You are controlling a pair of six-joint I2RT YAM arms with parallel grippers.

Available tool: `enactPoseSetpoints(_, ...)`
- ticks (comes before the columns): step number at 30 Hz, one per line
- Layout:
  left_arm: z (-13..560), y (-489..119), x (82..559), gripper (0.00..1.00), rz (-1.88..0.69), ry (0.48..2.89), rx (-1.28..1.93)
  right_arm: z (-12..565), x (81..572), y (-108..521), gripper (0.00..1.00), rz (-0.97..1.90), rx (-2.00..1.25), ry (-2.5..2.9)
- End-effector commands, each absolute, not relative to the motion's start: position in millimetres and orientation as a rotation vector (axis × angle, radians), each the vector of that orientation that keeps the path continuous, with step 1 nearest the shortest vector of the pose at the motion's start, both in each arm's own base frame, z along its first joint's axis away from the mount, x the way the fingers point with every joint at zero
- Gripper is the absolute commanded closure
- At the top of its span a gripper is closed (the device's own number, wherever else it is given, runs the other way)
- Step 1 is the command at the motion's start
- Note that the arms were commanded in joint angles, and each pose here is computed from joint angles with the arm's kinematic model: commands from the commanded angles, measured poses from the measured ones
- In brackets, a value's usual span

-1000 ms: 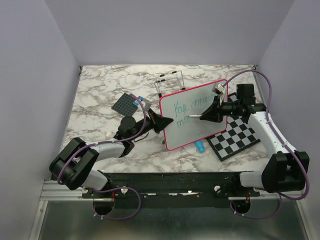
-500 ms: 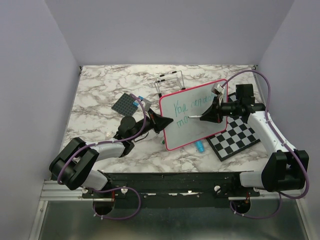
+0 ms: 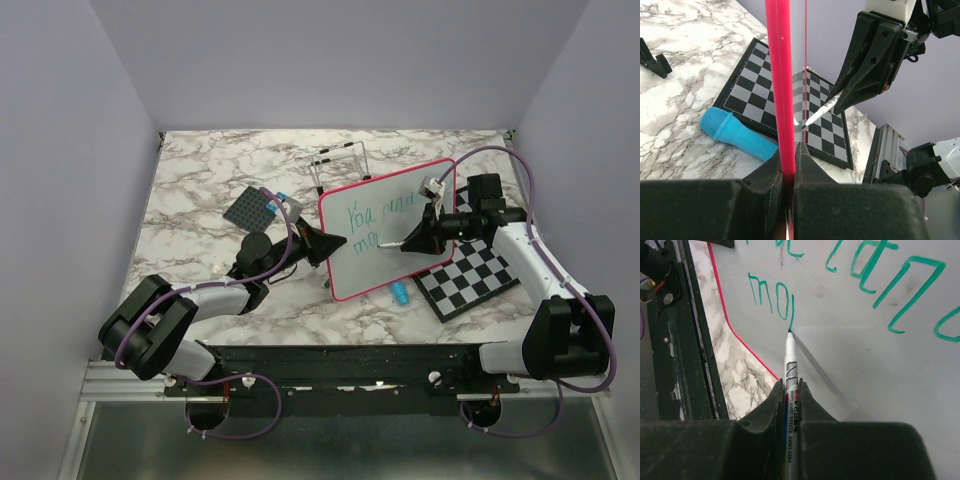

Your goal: Write a sentence on the whiteboard

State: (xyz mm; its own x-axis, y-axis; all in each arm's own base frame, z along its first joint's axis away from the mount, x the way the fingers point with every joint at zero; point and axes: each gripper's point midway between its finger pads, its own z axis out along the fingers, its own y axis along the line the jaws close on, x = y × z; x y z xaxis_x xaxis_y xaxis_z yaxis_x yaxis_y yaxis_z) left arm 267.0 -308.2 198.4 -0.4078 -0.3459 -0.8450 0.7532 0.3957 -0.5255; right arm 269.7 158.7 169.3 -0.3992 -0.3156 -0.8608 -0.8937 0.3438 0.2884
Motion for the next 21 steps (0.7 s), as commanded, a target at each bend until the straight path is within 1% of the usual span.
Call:
enactPoseSetpoints(1, 177, -311, 263, 1.00, -1.220, 1.621, 0.468, 159, 267, 157, 0.99, 1.011, -1.082, 1.915)
enactPoseSetpoints(21, 177, -311, 261, 1.00, -1.220, 1.621, 0.471, 196, 303, 154, 0.99, 0.957, -0.997, 1.858)
